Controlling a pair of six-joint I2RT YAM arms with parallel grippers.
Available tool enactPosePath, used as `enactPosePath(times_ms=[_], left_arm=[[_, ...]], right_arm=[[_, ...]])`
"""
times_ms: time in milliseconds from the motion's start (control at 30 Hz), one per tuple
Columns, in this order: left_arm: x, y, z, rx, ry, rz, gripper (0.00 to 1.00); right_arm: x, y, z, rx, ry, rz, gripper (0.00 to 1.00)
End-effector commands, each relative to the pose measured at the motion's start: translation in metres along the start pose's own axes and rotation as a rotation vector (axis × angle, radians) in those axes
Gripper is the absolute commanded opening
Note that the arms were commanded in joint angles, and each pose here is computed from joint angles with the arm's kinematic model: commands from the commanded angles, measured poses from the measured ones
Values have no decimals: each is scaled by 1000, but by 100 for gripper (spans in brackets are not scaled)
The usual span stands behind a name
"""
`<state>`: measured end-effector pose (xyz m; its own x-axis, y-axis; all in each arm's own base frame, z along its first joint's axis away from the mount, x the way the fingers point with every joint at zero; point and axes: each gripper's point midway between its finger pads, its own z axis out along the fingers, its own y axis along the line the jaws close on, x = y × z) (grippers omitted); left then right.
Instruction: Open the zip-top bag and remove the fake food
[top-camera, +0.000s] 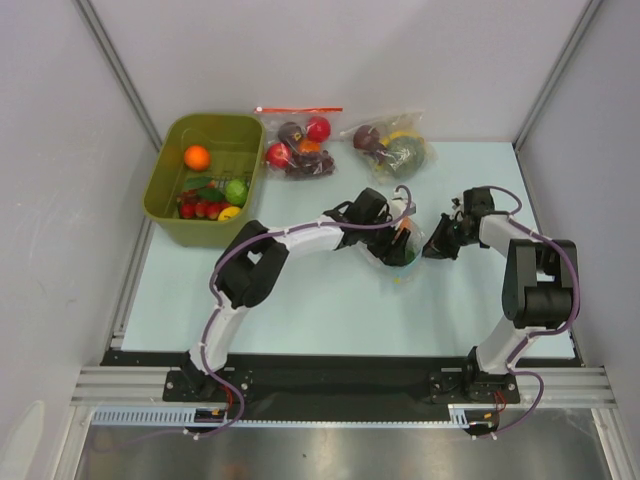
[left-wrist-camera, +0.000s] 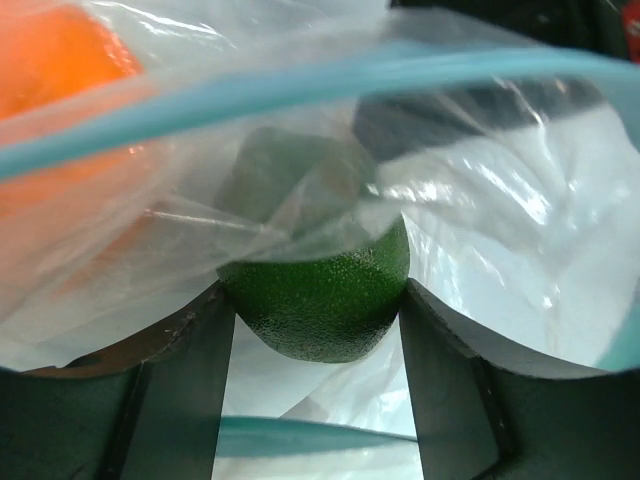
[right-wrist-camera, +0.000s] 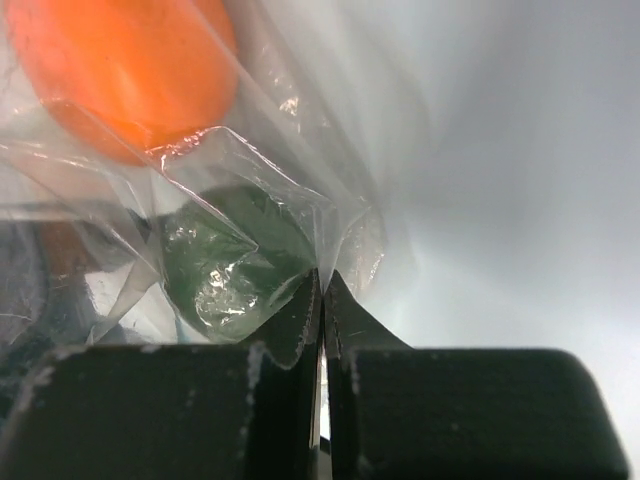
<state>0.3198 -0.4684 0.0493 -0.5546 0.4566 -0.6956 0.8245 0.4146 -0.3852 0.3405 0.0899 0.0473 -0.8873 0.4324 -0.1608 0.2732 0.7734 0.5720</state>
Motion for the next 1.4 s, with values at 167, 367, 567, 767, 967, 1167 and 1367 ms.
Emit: enactPosePath(times_ms=[167, 367, 567, 767, 967, 1167, 1367], left_arm=[[-4, -38, -51, 107, 41, 76, 0], [-22, -44, -72, 121, -5, 70, 0], [-45, -44, -93, 123, -111, 41, 0], [-76, -46, -96, 154, -194, 10, 0], [-107, -53, -98, 186, -276, -3, 0], [-130, -41, -86, 158, -310, 1, 0], [-151, -31, -83, 106, -360, -6, 0]], right_arm=[[-36, 4, -3, 5, -102, -33, 0], [-33, -2, 0, 21, -93, -36, 0], [-32, -4, 0, 26, -93, -43, 0], [-29, -3, 2, 17, -85, -45, 0], [-26, 1, 3, 4, -84, -54, 0], [-21, 9, 7, -31, -71, -62, 0], [-17, 15, 10, -46, -54, -78, 0]])
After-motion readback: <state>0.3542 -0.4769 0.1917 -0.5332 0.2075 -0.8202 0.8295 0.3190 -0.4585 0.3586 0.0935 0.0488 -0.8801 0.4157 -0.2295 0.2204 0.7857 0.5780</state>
